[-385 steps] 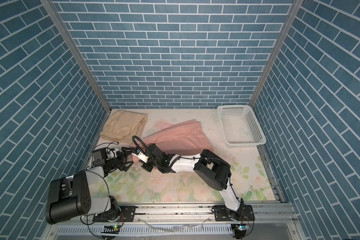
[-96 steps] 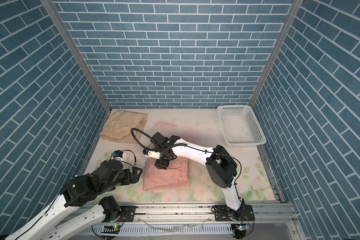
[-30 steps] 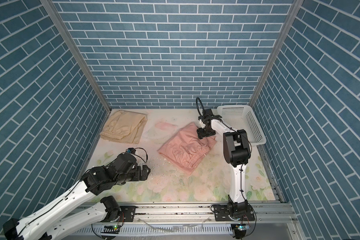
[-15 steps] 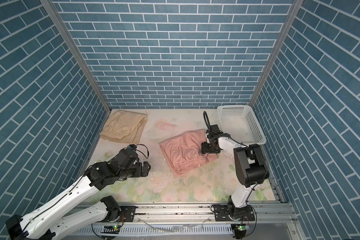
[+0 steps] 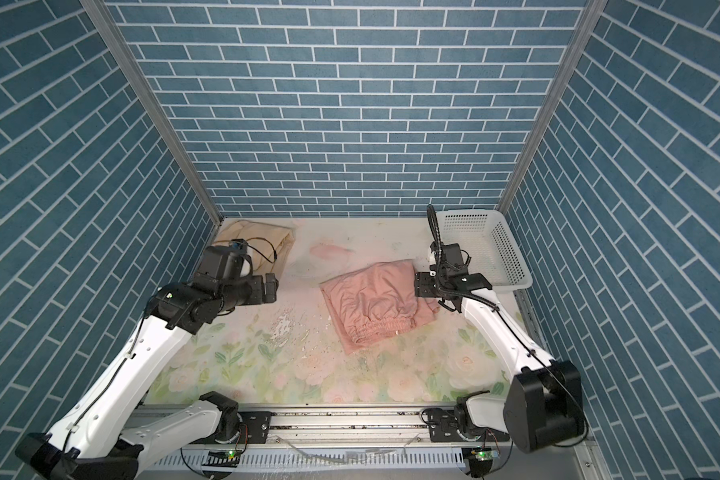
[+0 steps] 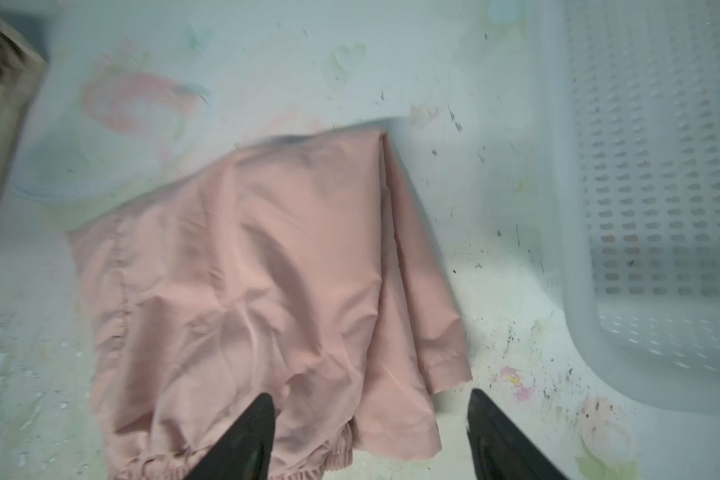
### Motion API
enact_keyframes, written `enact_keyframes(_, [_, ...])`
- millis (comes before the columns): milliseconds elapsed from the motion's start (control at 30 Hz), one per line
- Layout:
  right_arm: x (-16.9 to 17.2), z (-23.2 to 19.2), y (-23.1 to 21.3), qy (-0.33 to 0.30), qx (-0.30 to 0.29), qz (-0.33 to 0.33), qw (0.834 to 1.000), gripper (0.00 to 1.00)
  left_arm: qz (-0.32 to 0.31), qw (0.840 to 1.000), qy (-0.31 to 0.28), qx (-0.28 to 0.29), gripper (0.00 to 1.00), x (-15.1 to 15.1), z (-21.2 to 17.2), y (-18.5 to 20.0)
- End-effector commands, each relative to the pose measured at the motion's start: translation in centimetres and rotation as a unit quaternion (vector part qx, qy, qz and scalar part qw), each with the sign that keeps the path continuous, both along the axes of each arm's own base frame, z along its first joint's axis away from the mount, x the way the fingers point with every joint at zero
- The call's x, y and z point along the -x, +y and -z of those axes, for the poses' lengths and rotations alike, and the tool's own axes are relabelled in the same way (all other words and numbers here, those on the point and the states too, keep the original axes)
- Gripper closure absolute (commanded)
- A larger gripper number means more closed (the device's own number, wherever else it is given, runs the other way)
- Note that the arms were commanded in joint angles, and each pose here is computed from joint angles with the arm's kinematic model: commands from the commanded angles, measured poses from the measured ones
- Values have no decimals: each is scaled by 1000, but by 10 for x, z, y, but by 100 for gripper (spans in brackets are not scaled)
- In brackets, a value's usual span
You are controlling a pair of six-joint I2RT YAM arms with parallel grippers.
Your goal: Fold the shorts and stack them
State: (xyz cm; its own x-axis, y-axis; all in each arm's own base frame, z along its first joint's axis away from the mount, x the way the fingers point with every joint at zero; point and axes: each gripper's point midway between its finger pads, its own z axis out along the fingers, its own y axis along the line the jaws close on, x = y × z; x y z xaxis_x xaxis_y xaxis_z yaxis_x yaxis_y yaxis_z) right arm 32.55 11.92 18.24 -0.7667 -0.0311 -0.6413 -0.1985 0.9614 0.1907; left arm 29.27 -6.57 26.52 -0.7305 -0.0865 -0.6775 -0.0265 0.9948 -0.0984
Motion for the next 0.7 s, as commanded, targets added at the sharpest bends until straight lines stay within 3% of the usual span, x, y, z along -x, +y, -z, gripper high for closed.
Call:
enact_keyframes(0, [19,-23,17,-29,-49,-50,997,26,4,998,1,-64,0,-32,-3,34])
enact_keyframes(167, [35,-29,40,-48,-102,-101,988,26,-18,996,7,-85,0,-87,3,66])
enact_keyframes(333, [52,-26,65,-46,-121,-161,978,26,2,996,27,-90,0,-150,36,86])
enact_keyframes(433, [59,-20,70,-48,-127,-176,975,27,5,998,24,-64,0,-185,62,101])
enact_keyframes(667, [60,-16,71,-52,-131,-168,976,27,13,991,108,-77,0,-235,132,128])
